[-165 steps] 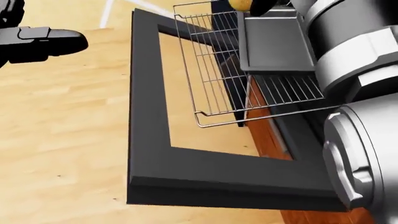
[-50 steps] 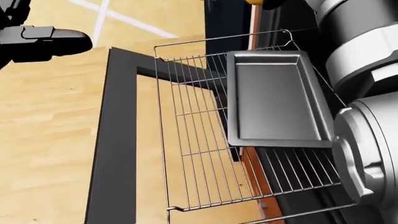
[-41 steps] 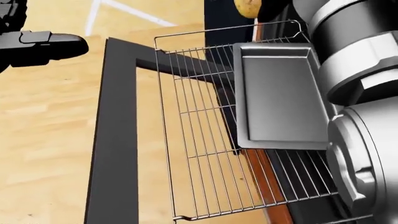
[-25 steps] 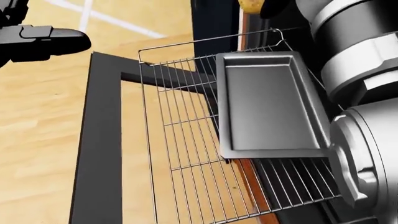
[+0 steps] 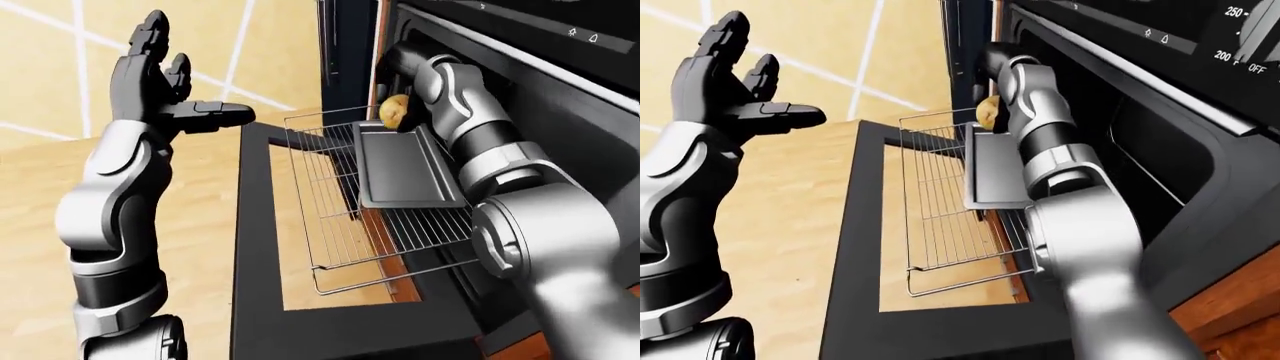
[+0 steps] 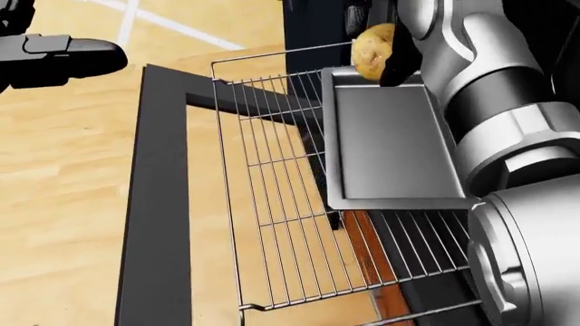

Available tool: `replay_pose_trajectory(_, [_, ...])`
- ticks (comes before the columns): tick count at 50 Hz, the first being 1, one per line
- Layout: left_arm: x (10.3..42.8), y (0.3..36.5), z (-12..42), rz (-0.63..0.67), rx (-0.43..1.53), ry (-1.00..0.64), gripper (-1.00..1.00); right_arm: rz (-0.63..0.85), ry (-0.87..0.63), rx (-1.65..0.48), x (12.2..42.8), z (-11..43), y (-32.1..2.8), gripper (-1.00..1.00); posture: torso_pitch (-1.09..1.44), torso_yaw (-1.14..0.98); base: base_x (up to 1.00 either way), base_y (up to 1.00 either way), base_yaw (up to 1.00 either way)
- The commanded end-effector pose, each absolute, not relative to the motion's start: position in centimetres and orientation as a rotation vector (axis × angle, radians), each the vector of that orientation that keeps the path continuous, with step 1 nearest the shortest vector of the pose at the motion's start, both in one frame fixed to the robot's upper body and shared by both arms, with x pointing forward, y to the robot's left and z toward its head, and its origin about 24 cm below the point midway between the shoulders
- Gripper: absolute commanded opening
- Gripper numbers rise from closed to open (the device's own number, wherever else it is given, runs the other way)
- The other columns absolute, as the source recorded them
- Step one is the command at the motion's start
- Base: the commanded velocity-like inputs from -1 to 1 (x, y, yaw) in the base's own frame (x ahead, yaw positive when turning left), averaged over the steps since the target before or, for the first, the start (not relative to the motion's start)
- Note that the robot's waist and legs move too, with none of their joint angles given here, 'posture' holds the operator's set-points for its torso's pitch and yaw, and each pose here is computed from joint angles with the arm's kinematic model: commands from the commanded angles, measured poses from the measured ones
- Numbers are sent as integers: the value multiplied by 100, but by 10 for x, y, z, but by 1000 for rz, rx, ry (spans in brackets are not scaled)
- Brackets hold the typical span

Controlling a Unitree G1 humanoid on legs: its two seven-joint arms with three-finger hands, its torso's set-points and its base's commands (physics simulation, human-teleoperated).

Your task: Place the potato on the rack of the oven.

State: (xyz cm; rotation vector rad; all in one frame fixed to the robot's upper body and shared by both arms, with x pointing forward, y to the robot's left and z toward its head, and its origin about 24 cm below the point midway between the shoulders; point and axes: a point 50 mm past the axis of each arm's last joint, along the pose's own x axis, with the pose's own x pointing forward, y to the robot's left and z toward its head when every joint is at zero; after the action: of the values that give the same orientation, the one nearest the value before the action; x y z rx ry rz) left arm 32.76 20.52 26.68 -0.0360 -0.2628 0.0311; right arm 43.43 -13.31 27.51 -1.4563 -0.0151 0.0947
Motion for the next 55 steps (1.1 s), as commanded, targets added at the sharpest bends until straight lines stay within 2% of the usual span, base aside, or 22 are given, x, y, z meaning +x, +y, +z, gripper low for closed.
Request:
replay_pose_trajectory(1, [322, 205, 285, 28, -30, -348, 100, 10, -145, -1454, 430, 313, -128, -100, 0, 0, 0, 0, 0])
replay_pose_trajectory(22, [323, 205, 282, 28, -30, -345, 100, -36, -131, -1459, 433, 290, -140, -100, 0, 0, 0, 0, 0])
replay_pose_trajectory(37, [323, 207, 283, 30, -32, -347, 100, -114, -95, -1330, 435, 261, -150, -100, 0, 0, 0, 0, 0])
replay_pose_trajectory(55, [322, 205, 286, 30, -33, -348, 100, -139, -59, -1311, 435, 242, -156, -100, 0, 0, 0, 0, 0])
